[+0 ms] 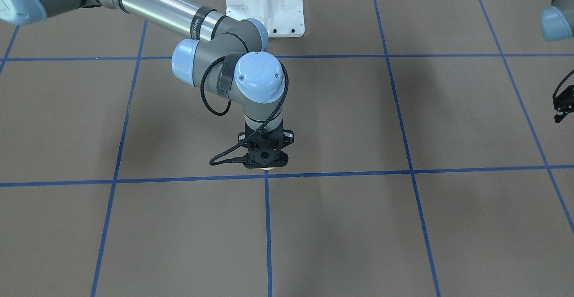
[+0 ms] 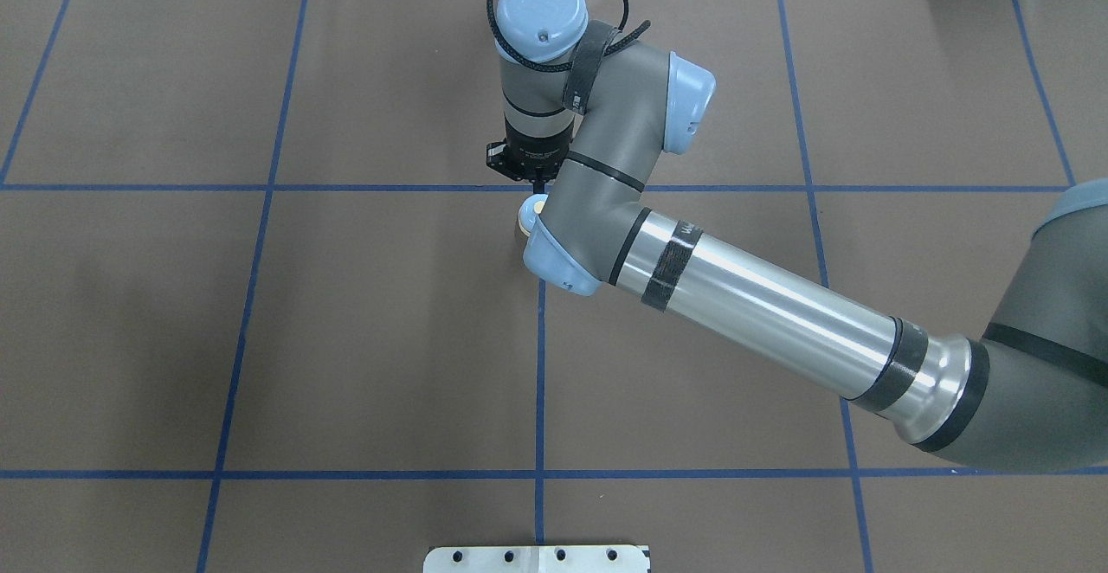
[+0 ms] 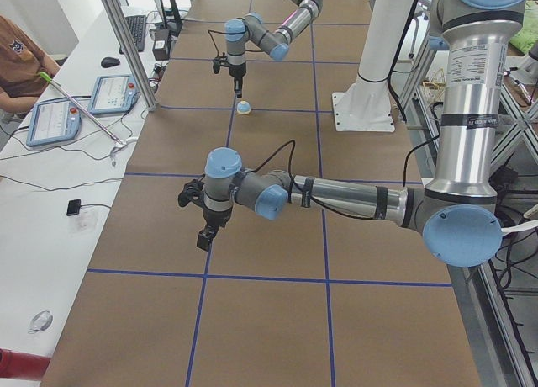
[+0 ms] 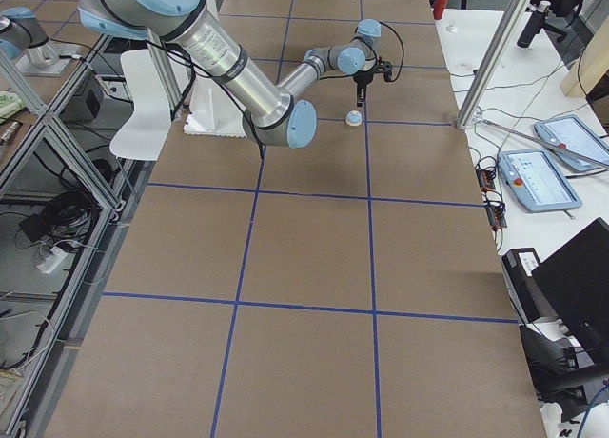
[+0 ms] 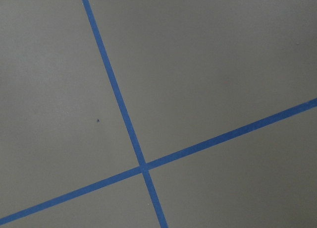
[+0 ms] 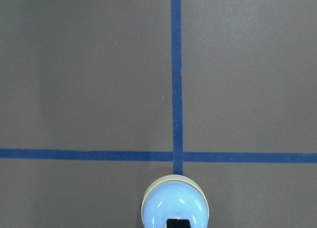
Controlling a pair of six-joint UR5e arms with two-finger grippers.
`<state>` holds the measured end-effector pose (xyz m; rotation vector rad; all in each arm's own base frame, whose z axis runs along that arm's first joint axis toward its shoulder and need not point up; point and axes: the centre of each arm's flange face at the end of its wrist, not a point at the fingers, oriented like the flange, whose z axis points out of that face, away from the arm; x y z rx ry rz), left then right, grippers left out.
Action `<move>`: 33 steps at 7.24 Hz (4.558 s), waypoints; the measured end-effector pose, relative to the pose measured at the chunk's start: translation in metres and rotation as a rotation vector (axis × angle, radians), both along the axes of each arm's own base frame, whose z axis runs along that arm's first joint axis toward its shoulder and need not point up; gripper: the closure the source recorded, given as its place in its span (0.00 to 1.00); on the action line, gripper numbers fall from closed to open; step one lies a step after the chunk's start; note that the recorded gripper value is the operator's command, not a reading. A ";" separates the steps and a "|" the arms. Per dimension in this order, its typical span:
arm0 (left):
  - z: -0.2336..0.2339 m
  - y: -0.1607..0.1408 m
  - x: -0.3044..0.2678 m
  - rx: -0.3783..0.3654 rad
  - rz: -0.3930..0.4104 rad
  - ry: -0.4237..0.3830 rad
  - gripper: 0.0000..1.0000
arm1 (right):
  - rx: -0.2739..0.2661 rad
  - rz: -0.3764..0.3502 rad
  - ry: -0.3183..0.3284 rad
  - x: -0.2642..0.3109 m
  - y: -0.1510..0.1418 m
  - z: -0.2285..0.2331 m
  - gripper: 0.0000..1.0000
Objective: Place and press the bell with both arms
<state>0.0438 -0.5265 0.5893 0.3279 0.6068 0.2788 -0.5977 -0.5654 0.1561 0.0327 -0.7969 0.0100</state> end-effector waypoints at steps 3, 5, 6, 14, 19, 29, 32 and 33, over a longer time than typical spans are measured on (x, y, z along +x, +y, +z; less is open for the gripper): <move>0.001 0.000 -0.001 -0.002 -0.002 -0.003 0.00 | 0.004 -0.009 0.004 -0.010 0.005 0.007 1.00; 0.001 0.000 -0.001 -0.002 -0.003 -0.004 0.00 | 0.003 -0.010 0.008 -0.013 0.005 0.014 1.00; 0.002 0.000 0.000 -0.003 -0.004 -0.004 0.00 | 0.001 -0.011 0.011 -0.013 0.006 0.018 1.00; 0.001 0.000 0.000 -0.005 -0.009 -0.003 0.00 | -0.002 -0.010 0.018 -0.016 0.003 0.029 1.00; 0.002 0.000 -0.001 -0.006 -0.011 -0.004 0.00 | -0.002 -0.008 0.017 -0.016 0.002 0.028 1.00; 0.005 0.000 -0.001 -0.009 -0.009 -0.009 0.00 | 0.003 -0.014 0.019 -0.022 0.006 0.029 1.00; 0.005 0.000 -0.001 -0.009 -0.009 -0.009 0.00 | 0.015 0.000 -0.008 -0.004 -0.005 0.012 1.00; 0.005 0.000 -0.001 -0.009 -0.008 -0.009 0.00 | 0.006 0.013 -0.022 0.016 -0.016 0.004 0.01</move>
